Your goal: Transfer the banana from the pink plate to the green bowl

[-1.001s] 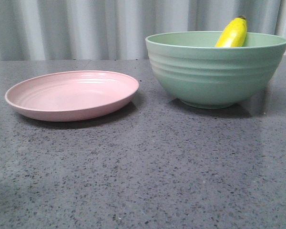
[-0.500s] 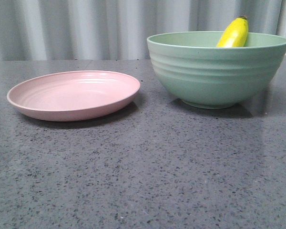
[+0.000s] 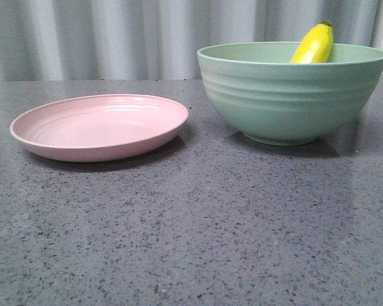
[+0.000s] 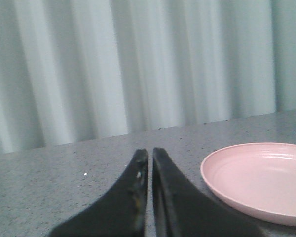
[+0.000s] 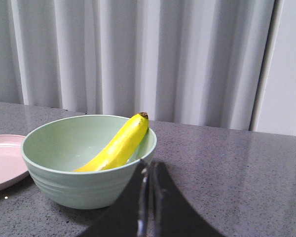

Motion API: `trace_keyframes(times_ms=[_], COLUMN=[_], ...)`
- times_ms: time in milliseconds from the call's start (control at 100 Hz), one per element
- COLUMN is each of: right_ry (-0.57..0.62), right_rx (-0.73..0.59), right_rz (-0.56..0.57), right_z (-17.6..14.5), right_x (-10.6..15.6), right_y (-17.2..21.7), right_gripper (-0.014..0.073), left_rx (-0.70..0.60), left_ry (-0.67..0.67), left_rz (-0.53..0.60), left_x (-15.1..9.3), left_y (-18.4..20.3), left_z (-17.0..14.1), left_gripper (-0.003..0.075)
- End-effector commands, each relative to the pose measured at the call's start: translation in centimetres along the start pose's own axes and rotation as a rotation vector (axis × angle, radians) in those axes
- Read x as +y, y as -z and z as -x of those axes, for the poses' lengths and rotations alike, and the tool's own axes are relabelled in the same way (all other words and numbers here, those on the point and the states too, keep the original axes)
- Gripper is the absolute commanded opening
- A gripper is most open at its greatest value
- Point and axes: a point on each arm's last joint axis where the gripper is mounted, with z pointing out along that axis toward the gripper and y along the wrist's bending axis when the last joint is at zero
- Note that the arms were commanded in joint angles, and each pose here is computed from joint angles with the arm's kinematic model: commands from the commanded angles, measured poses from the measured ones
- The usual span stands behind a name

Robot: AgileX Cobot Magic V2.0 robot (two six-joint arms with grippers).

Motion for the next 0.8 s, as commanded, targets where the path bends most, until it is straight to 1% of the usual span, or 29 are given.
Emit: trace_keyframes(times_ms=[0,110,220,310,440,790], right_ry=[0.021,0.021,0.021,0.021,0.021,0.021], right_rx=[-0.108,-0.108,-0.108,-0.108,-0.108,-0.108], right_rz=[-0.013,-0.013,-0.013,-0.013,-0.013,-0.013], right_z=[1.4,1.4,1.4,1.4,1.4,1.4], right_x=[-0.1,-0.1,-0.1,-0.1,-0.1,-0.1], right_y=[0.5,0.5,0.5,0.5,0.5,0.5], right_gripper=[-0.0079,-0.0079,-0.0079,-0.0079,-0.0079,-0.0079], left_rx=[0.0,0.045,0.091,0.189,0.364,0.361], left_ry=[0.004,0.006,0.013,0.093,0.108,0.104], left_rz=[0.051,0.122,0.166,0.176,0.174,0.173], left_x=[0.3,0.7,0.9,0.8,0.7,0.7], left_y=[0.3,0.9,1.5,1.8,2.2,2.2], left_z=[-0.6,-1.1,-1.7,-2.7,-4.2,-4.2], left_gripper=[-0.0019,-0.0019,-0.0019,-0.0019,-0.0019,-0.0019])
